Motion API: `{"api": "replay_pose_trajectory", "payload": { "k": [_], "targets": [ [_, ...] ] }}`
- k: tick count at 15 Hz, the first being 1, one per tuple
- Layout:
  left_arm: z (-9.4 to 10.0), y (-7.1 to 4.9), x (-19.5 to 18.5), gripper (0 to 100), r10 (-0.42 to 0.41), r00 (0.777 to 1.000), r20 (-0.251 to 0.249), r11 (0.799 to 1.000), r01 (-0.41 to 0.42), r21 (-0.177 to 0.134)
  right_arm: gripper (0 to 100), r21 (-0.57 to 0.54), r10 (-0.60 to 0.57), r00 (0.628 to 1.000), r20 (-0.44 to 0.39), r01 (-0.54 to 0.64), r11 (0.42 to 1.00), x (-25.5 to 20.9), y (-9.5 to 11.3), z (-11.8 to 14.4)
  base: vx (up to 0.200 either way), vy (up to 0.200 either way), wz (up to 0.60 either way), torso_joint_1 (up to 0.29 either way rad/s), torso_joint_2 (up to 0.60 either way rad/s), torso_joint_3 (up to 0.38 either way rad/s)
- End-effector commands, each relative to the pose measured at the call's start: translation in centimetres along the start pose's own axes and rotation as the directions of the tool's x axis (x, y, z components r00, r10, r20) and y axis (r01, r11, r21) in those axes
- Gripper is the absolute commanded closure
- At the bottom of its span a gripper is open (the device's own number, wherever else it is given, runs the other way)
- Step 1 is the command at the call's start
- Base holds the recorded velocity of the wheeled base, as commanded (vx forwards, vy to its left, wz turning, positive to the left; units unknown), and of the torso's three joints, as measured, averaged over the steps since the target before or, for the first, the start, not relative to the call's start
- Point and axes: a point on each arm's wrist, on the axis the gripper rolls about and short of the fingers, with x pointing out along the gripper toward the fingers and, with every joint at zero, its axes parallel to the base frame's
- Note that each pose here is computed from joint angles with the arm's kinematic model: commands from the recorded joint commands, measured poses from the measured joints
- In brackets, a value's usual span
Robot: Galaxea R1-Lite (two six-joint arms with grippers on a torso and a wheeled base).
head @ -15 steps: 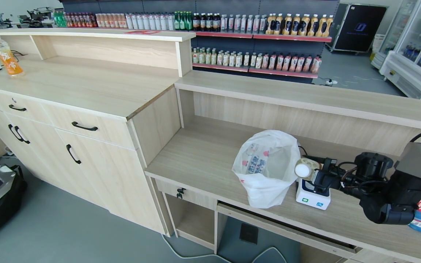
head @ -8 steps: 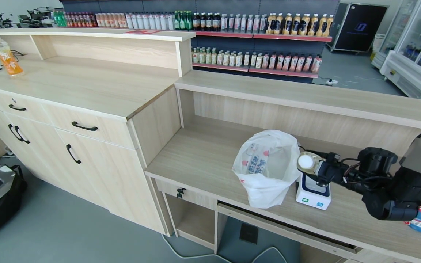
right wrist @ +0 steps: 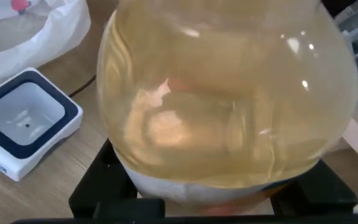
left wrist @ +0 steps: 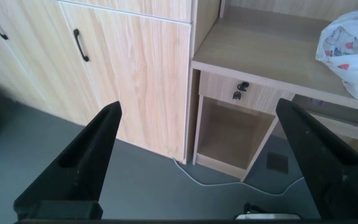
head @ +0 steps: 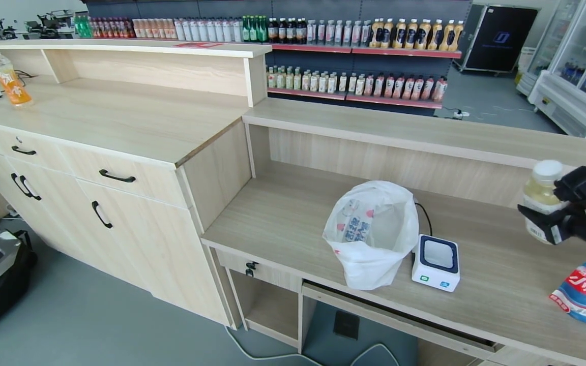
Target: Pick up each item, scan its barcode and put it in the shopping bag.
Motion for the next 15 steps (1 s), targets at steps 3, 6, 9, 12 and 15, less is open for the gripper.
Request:
{"api": "replay_pose_trajectory", "payload": {
  "k": [3, 6, 9, 12, 15],
  "targets": [
    [0.0, 0.0, 0.0, 0, 0.000, 1.000, 0.000, 1.000, 0.000, 0.000, 100, -0.021, -0.157, 0.988, -0.006, 0.157, 0.987, -5.6, -2.9, 1.7, 0.000, 0.000, 0.00, 0.000, 0.00, 0.000],
    [0.0, 0.0, 0.0, 0, 0.000, 1.000, 0.000, 1.000, 0.000, 0.000, 100, -0.010, -0.173, 0.985, 0.016, 0.173, 0.985, -5.7, -2.9, 2.5, 0.000, 0.000, 0.40, 0.003, 0.00, 0.002],
    [0.0, 0.0, 0.0, 0, 0.000, 1.000, 0.000, 1.000, 0.000, 0.000, 100, 0.055, -0.204, 0.979, 0.007, 0.203, 0.978, -3.4, -1.0, 4.6, 0.000, 0.000, 0.60, 0.001, 0.00, 0.004],
    [0.0, 0.0, 0.0, 0, 0.000, 1.000, 0.000, 1.000, 0.000, 0.000, 100, 0.107, -0.122, 0.992, 0.013, 0.120, 0.987, 0.0, 2.0, 5.1, 0.000, 0.000, 0.40, 0.003, 0.00, 0.002],
    [0.0, 0.0, 0.0, 0, 0.000, 1.000, 0.000, 1.000, 0.000, 0.000, 100, 0.259, 0.020, 0.996, -0.091, 0.004, 0.966, 2.3, 6.1, 1.4, 0.000, 0.000, 0.00, 0.000, 0.00, 0.000]
  ]
}}
